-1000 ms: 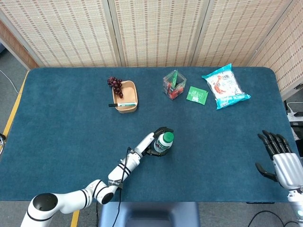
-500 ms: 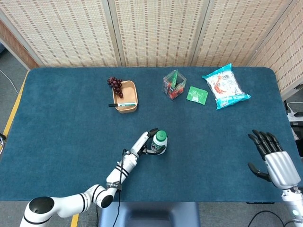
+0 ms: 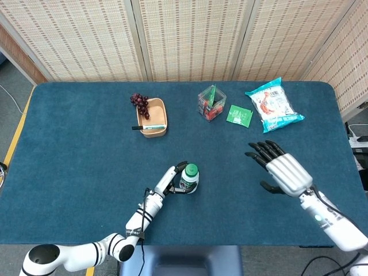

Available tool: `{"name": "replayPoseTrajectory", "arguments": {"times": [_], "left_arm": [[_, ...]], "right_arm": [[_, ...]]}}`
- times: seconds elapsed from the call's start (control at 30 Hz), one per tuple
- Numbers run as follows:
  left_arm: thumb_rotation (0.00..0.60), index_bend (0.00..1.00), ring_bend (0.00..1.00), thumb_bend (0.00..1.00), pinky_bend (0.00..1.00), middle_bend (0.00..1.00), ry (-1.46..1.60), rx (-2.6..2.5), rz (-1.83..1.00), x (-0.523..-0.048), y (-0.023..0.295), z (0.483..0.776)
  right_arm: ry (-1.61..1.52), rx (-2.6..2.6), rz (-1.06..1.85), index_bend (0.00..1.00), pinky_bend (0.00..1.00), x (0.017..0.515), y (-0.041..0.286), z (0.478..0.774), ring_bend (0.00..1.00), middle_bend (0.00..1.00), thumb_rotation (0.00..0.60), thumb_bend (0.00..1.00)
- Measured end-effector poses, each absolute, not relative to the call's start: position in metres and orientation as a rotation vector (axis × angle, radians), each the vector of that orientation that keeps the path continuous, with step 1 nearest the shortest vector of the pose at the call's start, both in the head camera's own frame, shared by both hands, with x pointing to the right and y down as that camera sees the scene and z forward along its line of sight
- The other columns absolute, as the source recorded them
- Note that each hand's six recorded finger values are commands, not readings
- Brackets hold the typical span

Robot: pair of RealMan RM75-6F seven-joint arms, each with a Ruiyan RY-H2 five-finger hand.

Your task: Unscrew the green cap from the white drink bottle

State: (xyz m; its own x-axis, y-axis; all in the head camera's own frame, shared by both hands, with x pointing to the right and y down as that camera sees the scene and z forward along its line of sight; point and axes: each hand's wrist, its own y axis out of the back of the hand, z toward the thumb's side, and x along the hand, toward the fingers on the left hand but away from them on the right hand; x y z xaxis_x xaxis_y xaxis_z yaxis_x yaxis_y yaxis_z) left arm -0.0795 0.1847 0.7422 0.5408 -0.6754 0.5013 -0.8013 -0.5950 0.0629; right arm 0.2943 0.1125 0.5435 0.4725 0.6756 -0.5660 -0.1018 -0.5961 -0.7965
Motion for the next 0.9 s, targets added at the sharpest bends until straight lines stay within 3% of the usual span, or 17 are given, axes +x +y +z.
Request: {"name": "replayPoseTrajectory", "arguments": {"times": [0.13,0.37,0.9], "left_arm": [[0.600,0.71,0.27,0.74,0.00,0.78,-1.221,2.487,0.638,-0.078,0.187,0.743],[0.600,0.72,0.28,0.75,0.01,0.79,-1.205,2.458,0.661,-0.078,0.187,0.747],[0.600,0.72,0.28,0.76,0.02,0.79,-1.195,2.464,0.680,-0.074,0.187,0.750]], "right_arm": [[-0.396,-1.935,1.206,0.15,0.00,0.265,0.099,0.548,0.00,0.00,0.595,0.25],[-0.312,-2.037,1.193,0.15,0.00,0.225,0.098,0.559,0.00,0.00,0.535,0.26],[-0.257,-2.081,1.182,0.15,0.00,0.199,0.098,0.575,0.00,0.00,0.519,0.26]]}}
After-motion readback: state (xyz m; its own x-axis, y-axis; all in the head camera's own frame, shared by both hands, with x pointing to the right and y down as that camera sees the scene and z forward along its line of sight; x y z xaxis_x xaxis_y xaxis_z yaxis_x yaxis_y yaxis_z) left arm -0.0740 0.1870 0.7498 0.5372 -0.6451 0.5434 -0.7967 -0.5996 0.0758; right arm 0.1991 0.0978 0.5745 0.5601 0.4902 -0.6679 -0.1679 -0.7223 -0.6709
